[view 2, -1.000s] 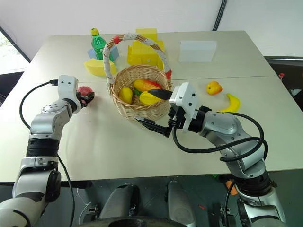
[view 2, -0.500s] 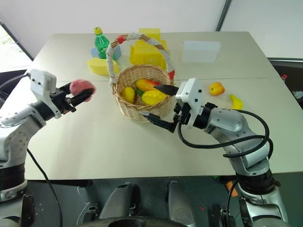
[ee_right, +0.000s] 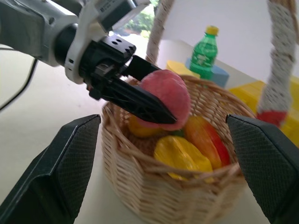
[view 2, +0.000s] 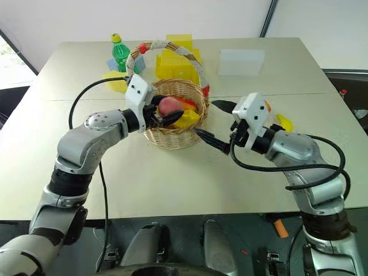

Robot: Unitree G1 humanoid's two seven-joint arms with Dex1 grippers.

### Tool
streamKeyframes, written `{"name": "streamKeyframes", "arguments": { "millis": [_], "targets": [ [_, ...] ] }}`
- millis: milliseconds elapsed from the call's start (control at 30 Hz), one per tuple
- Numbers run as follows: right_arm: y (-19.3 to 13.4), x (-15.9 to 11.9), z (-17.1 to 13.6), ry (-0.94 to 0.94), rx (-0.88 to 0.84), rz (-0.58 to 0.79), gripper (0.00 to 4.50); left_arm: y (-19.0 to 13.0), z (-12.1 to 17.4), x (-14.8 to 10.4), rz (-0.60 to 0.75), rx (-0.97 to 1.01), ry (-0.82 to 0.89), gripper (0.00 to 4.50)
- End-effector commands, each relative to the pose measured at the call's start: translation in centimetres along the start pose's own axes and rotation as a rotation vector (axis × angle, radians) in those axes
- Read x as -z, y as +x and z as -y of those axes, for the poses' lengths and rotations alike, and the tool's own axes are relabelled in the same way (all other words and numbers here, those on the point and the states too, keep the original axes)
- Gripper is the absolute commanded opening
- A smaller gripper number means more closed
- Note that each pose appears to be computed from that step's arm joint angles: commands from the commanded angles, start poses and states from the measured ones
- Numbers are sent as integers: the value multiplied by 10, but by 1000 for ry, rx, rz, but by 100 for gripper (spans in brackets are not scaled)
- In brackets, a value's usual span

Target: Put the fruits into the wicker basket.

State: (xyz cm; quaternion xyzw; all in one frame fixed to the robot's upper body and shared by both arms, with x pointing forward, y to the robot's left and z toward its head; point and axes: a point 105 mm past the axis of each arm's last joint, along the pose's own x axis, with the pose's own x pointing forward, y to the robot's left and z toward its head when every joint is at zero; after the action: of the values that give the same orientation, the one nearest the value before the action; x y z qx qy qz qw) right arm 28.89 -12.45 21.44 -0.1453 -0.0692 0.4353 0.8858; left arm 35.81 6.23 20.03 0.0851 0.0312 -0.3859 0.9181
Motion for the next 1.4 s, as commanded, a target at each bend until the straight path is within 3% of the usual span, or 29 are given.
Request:
{"name": "streamKeyframes", "arguments": {
  "millis": [33, 133, 300, 633, 1000, 1100, 1200, 1400],
  "targets": [
    [-30, 12, 42, -25, 262, -91, 450, 0, 4, -26, 89, 32, 75, 445],
    [-61, 47, 90, 62, 556, -201, 450, -12, 20, -37, 181, 140, 87, 445],
    [-64, 87, 122, 63, 701, -322, 450, -28, 32, -24, 182, 235, 99, 445],
    [-38, 118, 173, 60, 778, -338, 450, -47, 33, -5, 151, 230, 63, 445],
    [-28, 139, 182, 108, 782, -422, 450, -53, 33, -2, 142, 202, 60, 445],
    [-26, 135, 183, 94, 773, -399, 364, -53, 34, -2, 141, 206, 59, 450],
    [-22, 127, 183, 65, 755, -356, 229, -53, 34, -1, 137, 209, 59, 450],
    [-22, 107, 179, -106, 688, -334, 220, -53, 31, -1, 143, 205, 62, 450]
  ]
}}
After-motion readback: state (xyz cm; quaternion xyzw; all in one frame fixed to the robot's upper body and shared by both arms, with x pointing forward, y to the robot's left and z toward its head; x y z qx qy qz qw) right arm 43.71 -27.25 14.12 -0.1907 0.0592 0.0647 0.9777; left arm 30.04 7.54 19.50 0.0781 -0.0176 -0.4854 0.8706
